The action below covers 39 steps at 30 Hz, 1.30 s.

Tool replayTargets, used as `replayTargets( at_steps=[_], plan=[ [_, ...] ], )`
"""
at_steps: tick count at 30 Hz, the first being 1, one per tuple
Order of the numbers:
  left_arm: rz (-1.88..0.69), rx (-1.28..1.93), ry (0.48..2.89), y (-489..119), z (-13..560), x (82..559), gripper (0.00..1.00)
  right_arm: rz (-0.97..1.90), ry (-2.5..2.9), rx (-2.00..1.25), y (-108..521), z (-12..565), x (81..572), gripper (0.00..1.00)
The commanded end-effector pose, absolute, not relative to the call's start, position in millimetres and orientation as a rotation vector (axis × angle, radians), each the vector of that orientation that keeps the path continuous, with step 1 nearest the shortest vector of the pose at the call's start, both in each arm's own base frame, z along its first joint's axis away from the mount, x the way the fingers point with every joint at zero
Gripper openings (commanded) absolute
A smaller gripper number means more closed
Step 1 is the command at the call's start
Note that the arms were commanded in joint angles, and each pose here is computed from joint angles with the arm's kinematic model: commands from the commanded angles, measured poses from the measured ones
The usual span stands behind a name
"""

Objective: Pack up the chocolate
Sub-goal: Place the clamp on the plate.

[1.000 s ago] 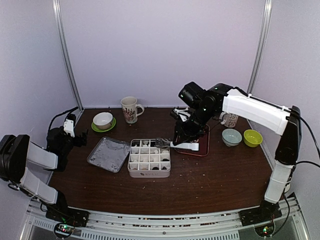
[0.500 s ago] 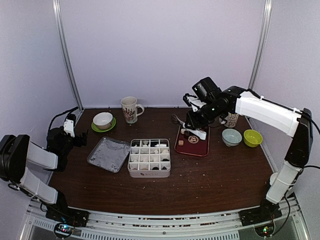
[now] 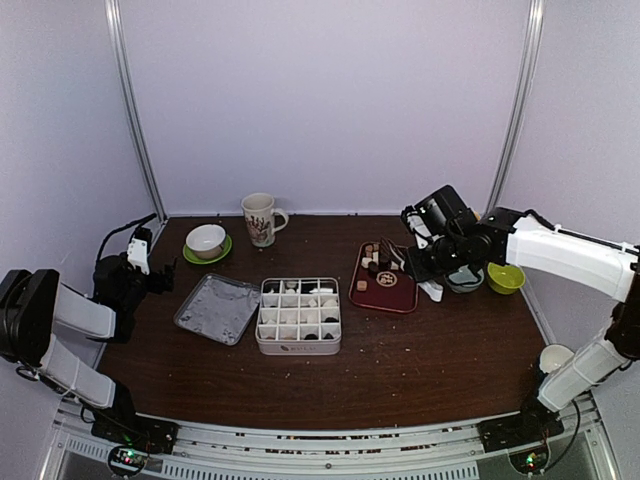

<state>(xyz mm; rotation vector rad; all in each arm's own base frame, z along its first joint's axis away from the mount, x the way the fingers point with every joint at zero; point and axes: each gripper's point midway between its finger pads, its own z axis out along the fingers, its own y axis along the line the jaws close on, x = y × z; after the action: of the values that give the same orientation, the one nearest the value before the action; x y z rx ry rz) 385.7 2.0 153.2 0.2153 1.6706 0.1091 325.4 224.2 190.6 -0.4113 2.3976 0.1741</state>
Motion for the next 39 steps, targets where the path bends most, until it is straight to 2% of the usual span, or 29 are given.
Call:
replayTargets(
  at_steps=[1,14,19,30,33,39],
  plan=[
    [0.125,0.221,1.613,4,166,386,0.98,0.12,2.337,-0.36,218,192,345,0.26],
    [0.131,0.212,1.62,5,165,387,0.98,-0.005,2.456,-0.358,203,114,353,0.28],
    [0.212,0.042,1.668,33,163,392,0.98,0.036,2.513,-0.358,207,95,358,0.3],
    [0.184,0.095,1.646,23,187,383,0.98,0.066,2.543,-0.362,218,81,367,0.33],
    [0.166,0.104,1.686,20,188,381,0.98,0.081,2.55,-0.365,222,80,370,0.33],
    [0.176,-0.074,1.853,40,186,381,0.98,0.075,2.544,-0.352,223,77,375,0.37]
  ],
)
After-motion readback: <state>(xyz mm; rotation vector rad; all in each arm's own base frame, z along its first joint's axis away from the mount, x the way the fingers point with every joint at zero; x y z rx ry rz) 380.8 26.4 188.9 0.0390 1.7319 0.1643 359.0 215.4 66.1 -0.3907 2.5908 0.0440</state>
